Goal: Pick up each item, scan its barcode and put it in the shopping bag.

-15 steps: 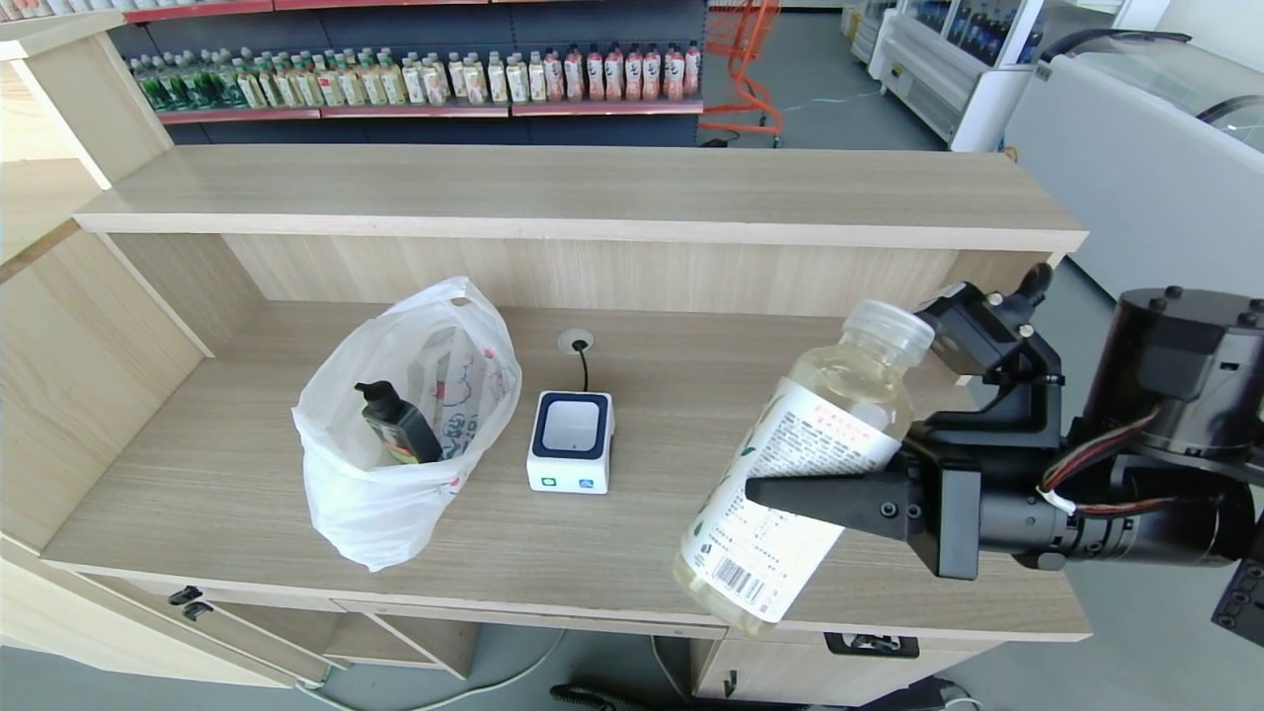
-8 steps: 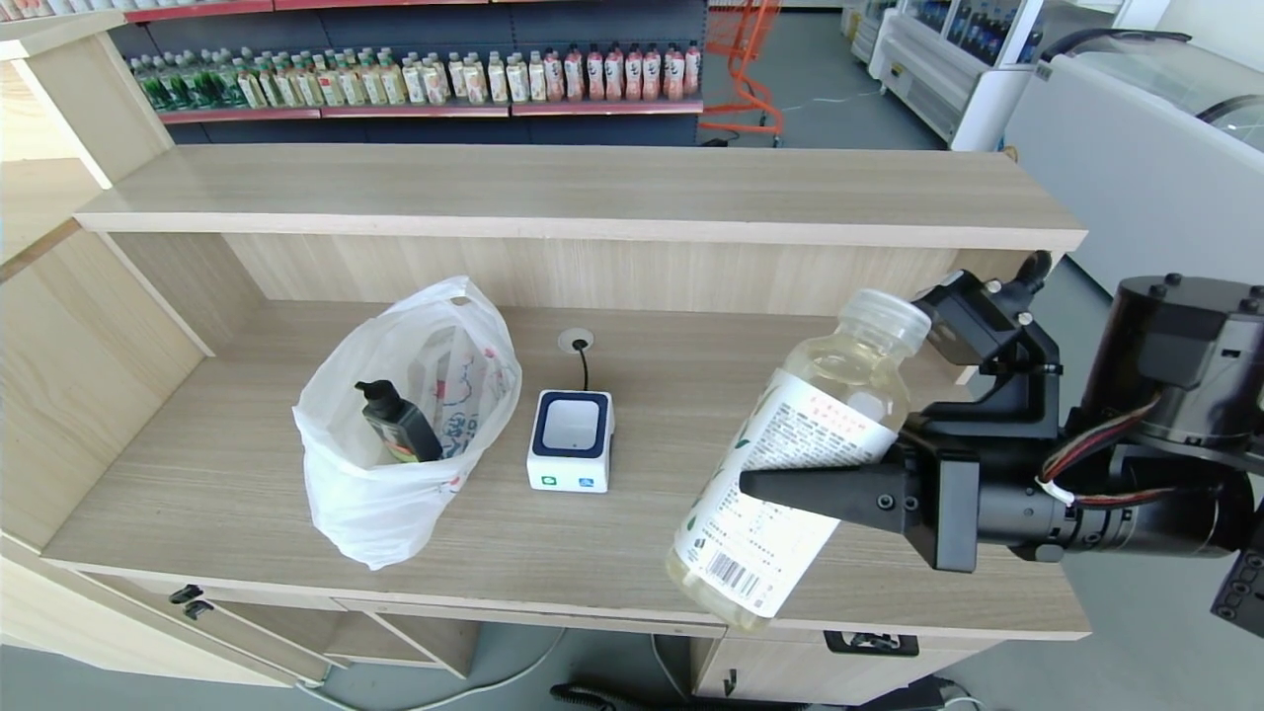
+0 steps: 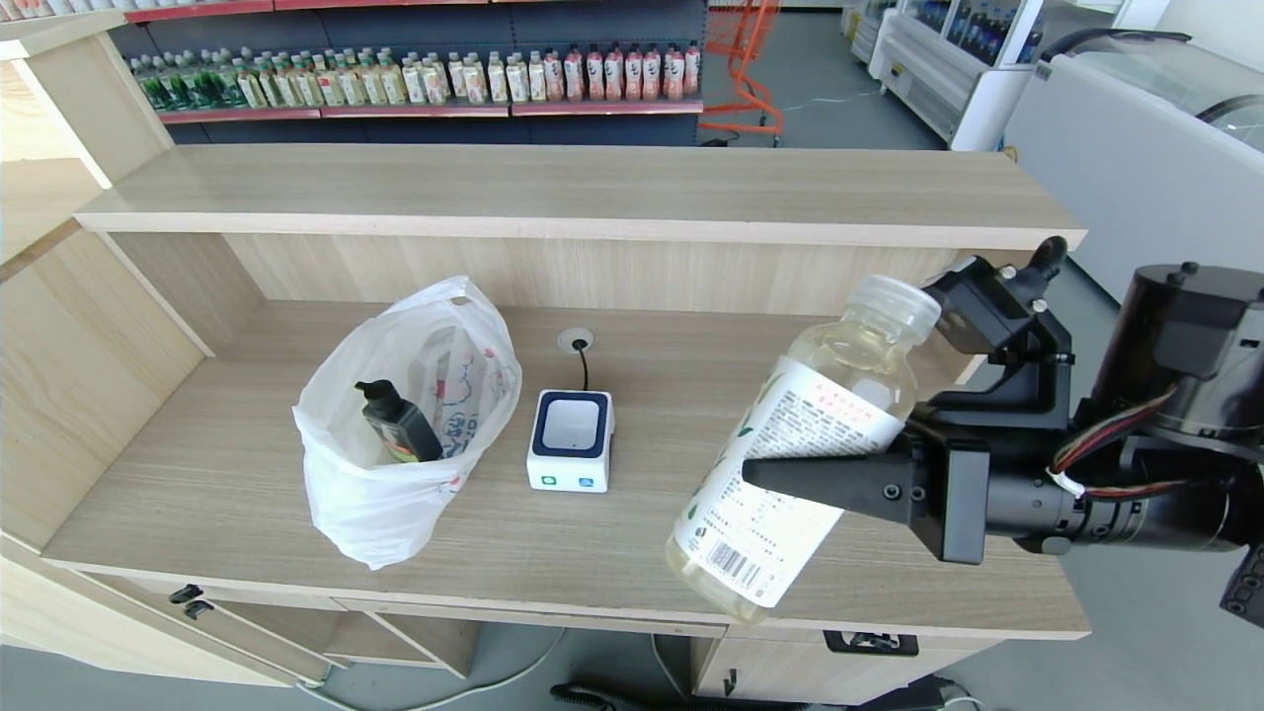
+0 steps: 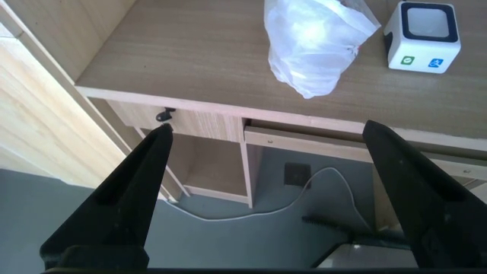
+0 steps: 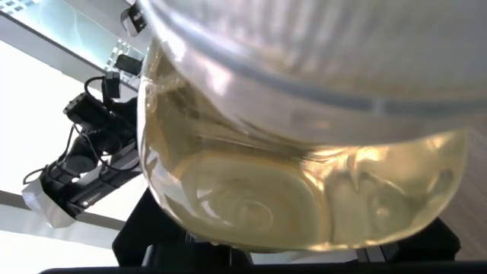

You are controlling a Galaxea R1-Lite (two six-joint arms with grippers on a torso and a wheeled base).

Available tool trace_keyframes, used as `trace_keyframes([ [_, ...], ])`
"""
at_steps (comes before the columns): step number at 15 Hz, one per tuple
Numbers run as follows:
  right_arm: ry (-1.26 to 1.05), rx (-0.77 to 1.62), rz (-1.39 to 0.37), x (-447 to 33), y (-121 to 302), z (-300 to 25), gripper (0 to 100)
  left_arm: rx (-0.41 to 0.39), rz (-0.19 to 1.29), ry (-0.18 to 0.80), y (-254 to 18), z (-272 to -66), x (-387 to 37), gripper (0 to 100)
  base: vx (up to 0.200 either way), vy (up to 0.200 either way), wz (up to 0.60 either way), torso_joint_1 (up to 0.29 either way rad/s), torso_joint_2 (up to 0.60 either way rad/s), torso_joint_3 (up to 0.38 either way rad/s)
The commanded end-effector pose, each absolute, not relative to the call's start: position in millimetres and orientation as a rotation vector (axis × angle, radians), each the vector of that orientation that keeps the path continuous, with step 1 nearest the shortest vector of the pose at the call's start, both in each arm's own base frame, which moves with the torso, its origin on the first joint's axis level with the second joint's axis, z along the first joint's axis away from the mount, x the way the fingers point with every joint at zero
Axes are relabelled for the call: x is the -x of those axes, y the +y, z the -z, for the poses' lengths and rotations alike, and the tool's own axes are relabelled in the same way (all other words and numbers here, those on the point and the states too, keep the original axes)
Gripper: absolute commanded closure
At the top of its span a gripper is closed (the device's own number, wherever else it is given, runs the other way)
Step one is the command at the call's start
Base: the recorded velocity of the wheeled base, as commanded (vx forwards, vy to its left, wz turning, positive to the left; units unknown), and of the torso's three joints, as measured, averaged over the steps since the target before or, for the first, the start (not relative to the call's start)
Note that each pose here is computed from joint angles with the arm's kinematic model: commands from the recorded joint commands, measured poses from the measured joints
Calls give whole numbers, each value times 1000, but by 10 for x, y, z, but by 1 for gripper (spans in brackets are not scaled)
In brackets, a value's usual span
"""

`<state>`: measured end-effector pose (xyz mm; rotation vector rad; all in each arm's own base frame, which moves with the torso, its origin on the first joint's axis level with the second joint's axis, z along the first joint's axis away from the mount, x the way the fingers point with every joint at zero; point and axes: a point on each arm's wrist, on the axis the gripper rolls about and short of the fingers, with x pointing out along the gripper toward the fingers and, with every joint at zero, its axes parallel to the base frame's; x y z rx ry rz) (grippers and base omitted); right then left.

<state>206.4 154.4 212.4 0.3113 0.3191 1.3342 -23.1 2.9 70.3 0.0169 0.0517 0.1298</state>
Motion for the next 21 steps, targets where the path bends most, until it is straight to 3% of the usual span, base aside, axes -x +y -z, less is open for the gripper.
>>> trace_keyframes([
  [1,314,-309,-1337,-2051,1538,-2132,100,-17,-130,53,29,-703,230,0,0,0,0,0,0,0],
  [4,265,-258,-1334,-2027,1494,-2146,100,-17,-130,51,29,-703,231,0,0,0,0,0,0,0],
  [6,75,-31,-1280,-2092,1319,-2156,100,-17,-130,53,29,-703,230,0,0,0,0,0,0,0],
  [9,-217,477,-1055,-2332,860,-2135,100,-17,-130,51,29,-703,231,0,0,0,0,0,0,0],
  [11,-274,631,-911,-2345,717,-2196,100,-17,-130,51,29,-703,231,0,0,0,0,0,0,0],
  [16,-336,907,-697,-2309,477,-2257,100,-17,-130,53,29,-703,230,0,0,0,0,0,0,0],
  [21,-272,936,-623,-2237,387,-2165,100,-17,-130,53,29,-703,230,0,0,0,0,0,0,0],
])
